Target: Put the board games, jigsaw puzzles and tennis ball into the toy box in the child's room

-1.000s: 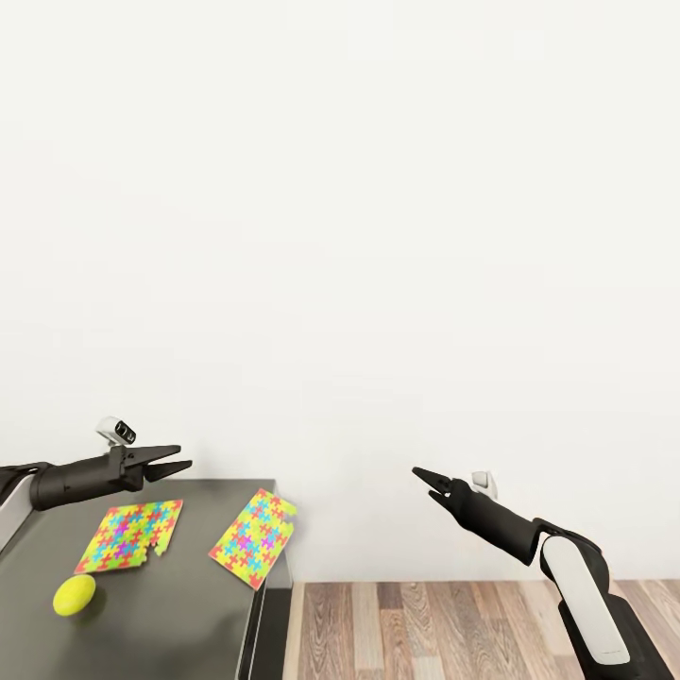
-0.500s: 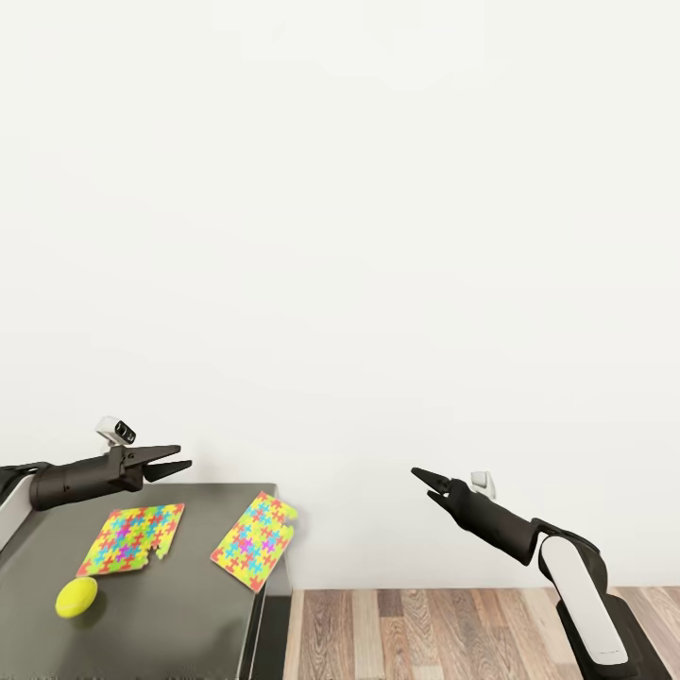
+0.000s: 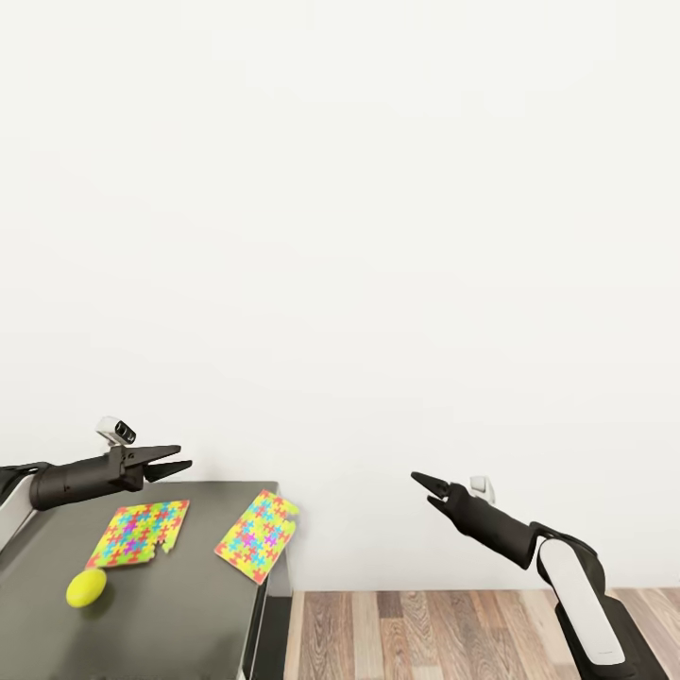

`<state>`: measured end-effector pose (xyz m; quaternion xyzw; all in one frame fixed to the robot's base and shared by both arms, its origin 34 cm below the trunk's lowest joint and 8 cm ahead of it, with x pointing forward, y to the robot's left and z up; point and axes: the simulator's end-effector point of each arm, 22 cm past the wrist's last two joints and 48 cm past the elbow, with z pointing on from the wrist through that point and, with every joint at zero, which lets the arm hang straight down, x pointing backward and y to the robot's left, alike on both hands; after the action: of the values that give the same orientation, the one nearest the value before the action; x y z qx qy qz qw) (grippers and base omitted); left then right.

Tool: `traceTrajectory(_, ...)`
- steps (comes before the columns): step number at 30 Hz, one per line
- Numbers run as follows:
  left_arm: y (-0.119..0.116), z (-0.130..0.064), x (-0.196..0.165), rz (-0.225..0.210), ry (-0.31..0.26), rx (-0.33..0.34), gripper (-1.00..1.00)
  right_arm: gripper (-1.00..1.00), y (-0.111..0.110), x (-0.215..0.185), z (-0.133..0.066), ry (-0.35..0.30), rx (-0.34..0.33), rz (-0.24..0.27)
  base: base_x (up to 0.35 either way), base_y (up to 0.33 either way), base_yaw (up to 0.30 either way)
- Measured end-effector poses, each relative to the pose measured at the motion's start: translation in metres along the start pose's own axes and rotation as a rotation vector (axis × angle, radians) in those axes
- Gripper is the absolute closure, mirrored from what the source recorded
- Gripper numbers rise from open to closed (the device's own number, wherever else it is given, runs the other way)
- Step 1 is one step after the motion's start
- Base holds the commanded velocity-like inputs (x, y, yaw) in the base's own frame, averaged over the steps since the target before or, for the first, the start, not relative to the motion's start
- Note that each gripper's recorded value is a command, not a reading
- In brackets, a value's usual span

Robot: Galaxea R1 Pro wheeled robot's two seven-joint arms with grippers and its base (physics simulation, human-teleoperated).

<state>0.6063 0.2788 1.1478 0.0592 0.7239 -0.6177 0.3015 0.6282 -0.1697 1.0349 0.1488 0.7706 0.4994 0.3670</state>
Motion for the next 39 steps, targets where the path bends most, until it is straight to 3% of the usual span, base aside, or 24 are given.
traceTrajectory(39,-0.03,-0.006,-0.007,0.059,-0.015,0.015,-1.0,-1.0,0.023,-0.008,-0.009,-0.024,-0.029,-0.031,-0.029,0.0,0.003)
